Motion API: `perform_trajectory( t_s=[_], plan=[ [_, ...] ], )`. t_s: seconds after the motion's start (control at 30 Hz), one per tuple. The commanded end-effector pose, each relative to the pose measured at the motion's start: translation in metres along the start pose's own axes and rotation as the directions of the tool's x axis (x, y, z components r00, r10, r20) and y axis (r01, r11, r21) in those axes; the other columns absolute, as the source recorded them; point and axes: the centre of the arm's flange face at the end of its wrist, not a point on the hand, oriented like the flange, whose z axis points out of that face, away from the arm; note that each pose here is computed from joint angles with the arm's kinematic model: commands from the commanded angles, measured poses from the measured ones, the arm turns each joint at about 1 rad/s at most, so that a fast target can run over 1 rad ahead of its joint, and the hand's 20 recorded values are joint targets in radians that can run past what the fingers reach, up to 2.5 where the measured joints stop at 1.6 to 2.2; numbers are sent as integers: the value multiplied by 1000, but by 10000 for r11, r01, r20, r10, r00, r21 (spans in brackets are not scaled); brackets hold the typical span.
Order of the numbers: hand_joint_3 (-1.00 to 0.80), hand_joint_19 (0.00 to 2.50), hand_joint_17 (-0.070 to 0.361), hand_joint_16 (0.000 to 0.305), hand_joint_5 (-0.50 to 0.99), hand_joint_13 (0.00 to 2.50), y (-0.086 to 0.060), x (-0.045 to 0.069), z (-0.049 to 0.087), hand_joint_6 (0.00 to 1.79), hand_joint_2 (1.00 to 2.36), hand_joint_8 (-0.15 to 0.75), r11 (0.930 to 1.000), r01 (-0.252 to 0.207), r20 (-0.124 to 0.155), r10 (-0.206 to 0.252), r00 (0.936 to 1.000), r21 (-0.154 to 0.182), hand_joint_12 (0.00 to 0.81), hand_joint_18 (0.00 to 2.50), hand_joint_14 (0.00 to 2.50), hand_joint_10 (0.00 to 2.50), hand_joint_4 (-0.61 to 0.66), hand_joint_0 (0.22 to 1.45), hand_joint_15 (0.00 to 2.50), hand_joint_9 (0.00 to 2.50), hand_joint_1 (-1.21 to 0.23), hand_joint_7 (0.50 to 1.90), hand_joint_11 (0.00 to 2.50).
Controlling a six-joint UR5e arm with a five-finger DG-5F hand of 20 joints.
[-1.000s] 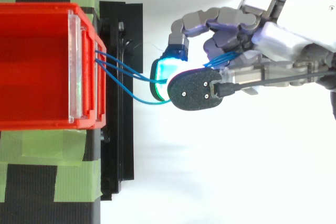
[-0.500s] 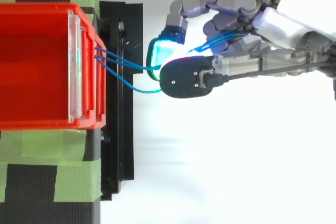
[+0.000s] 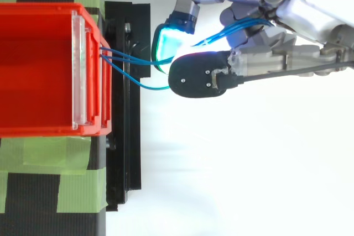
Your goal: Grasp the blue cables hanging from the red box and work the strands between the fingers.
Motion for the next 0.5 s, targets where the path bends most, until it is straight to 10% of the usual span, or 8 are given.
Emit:
perform_trajectory(
  t_s=[0.0,0.23,0.47],
  plan=[
    [100,1483,131,58,387,1005,0,0,0,226,1081,362,10000,20,-8,-20,10000,2,407,1396,2500,2500,168,976,1461,816,-658,1333,2295],
    [141,1483,131,58,345,1005,0,0,0,313,1000,362,10000,96,-8,-96,10000,1,407,1396,2500,2500,192,1008,1461,816,-691,1293,2295],
    [-278,1483,131,58,288,1005,0,0,0,266,1015,362,9999,163,25,-163,9999,-1,407,1396,2500,2500,203,875,1461,816,-672,1298,2295]
  ],
)
